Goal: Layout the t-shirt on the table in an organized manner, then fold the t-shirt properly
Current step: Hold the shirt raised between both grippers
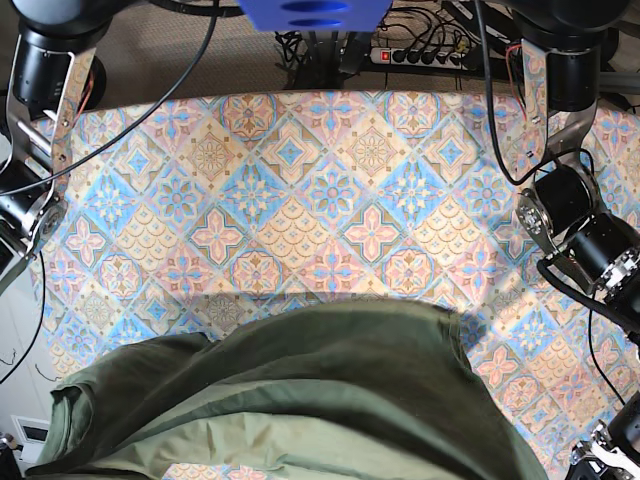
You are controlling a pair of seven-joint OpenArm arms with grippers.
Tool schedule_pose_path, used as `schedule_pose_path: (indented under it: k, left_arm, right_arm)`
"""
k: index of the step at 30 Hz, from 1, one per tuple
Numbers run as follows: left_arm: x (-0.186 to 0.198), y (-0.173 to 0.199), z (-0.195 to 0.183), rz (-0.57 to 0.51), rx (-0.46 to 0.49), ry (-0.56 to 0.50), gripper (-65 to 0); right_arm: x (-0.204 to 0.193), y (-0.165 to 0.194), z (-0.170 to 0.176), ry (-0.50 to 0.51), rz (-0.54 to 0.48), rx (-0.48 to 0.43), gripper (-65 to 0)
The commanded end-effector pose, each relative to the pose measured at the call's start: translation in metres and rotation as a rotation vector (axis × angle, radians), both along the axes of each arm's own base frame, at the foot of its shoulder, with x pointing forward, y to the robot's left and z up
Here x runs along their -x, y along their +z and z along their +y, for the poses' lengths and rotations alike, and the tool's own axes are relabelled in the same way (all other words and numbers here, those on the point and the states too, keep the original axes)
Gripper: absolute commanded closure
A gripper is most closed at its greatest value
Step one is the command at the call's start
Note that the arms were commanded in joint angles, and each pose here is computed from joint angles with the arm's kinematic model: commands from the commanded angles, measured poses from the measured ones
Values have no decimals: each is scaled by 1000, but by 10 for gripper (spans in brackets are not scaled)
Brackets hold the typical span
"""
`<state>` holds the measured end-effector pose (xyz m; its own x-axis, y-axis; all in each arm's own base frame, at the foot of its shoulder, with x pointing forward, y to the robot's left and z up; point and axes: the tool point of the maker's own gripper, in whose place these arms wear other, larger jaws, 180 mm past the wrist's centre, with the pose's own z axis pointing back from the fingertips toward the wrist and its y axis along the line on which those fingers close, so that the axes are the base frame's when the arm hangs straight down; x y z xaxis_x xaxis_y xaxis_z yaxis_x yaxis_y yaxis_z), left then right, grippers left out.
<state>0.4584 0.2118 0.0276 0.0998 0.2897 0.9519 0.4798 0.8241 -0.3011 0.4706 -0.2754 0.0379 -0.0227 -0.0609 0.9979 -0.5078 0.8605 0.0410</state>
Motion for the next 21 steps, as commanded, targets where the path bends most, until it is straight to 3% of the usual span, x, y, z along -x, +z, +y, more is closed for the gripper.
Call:
schedule_pose_path:
  k: [1, 5, 8, 14, 21]
  left_arm:
    - [6, 27, 5, -78, 13, 9, 0]
    - [-1, 20, 13, -48, -15, 65, 0]
    - [-8, 26, 26, -86, -16, 157, 0]
    - [-38, 39, 22, -78, 48, 195, 0]
    - [-52, 59, 11, -115, 30, 267, 0]
  right_arm:
    - [7, 21, -4, -3, -67, -11, -19]
    - [5, 8, -4, -5, -41, -12, -19]
    - [2, 8, -6, -11, -39, -21, -19]
    - [-16, -21, -32, -120, 56, -6, -19]
    - [-30, 4, -46, -150, 13, -79, -19]
